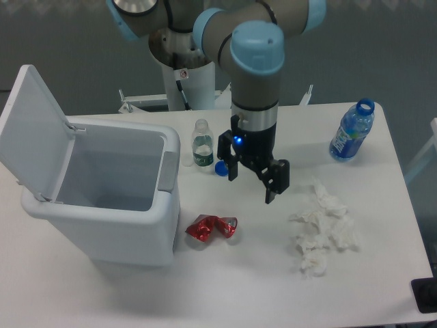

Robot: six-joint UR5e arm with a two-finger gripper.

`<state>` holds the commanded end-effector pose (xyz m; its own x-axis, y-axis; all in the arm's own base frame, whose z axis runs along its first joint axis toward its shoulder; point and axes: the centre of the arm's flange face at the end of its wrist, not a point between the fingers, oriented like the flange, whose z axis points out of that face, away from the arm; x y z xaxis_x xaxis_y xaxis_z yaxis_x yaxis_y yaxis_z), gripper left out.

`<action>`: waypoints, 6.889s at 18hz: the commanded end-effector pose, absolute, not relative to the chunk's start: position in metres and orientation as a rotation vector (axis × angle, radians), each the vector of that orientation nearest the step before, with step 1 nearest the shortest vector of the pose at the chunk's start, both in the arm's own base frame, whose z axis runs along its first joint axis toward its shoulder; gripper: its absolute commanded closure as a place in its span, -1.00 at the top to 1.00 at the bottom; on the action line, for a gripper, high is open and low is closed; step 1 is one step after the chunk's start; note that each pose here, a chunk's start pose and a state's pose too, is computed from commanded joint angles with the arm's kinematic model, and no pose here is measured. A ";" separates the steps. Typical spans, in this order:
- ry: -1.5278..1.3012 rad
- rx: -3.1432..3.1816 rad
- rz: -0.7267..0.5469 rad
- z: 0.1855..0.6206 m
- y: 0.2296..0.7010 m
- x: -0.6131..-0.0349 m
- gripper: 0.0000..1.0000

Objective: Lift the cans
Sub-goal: 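Move the open gripper down toward the crushed red cans, then lower the gripper beside the red cans and position the fingers around one, then close the gripper on the crushed red cans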

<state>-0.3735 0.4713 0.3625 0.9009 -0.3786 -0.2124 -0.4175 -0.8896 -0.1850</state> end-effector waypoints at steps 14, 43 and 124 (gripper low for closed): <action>1.147 -2.788 0.169 0.294 0.508 -0.369 1.00; 1.329 -2.796 0.024 0.224 0.511 -0.371 1.00; 1.232 -2.898 0.132 0.241 0.533 -0.384 -0.19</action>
<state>-0.3840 0.5335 0.2414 0.6909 -0.7192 -0.0727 -0.7184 -0.6944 0.0424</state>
